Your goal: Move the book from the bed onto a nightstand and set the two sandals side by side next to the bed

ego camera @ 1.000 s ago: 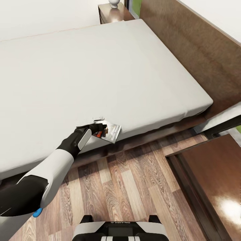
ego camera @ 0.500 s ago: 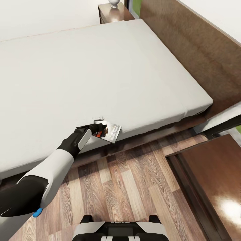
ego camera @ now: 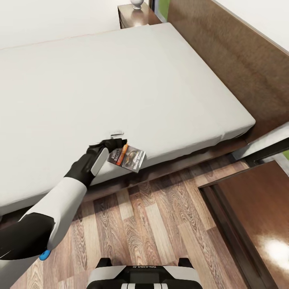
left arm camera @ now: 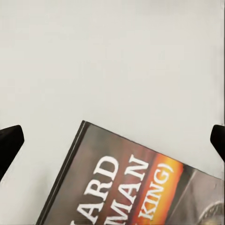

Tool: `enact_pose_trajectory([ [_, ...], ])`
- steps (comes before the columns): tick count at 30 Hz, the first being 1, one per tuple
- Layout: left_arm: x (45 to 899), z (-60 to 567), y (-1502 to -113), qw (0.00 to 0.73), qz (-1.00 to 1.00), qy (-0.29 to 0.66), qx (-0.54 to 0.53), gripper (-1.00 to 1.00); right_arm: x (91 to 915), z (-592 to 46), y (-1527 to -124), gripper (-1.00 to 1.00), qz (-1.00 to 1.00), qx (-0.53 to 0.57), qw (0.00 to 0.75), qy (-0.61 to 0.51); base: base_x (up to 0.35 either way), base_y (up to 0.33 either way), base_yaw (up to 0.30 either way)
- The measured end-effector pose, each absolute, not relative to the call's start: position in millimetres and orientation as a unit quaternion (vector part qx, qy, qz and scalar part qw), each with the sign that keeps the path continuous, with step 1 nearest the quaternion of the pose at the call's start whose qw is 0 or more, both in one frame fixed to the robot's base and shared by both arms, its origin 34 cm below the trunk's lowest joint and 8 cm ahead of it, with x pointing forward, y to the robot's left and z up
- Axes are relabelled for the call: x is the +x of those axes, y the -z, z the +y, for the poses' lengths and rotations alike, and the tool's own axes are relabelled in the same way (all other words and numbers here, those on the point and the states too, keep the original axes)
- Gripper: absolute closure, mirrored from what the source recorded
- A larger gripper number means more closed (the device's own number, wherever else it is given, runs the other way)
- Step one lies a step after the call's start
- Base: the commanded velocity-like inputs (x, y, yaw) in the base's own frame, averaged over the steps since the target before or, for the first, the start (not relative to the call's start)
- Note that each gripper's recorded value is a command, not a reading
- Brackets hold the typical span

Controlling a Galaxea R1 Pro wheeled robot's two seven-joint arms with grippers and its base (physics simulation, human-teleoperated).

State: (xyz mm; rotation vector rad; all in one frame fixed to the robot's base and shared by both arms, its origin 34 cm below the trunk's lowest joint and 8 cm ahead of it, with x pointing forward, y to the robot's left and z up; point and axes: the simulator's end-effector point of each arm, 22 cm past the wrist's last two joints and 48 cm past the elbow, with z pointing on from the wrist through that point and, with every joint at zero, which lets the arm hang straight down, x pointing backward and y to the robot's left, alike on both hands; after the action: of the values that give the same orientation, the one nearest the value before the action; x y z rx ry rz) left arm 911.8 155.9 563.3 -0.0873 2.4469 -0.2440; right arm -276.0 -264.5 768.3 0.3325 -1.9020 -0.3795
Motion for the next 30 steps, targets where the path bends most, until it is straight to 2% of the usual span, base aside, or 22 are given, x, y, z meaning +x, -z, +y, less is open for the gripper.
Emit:
enact_pose_trajectory([
  [30, 932, 153, -599, 0.364, 0.926, 0.094, -0.030, -1.00, -275, -265, -767, -1.00, -0.806, 0.141, 0.553, 0.160, 0.000, 0.000, 0.000],
])
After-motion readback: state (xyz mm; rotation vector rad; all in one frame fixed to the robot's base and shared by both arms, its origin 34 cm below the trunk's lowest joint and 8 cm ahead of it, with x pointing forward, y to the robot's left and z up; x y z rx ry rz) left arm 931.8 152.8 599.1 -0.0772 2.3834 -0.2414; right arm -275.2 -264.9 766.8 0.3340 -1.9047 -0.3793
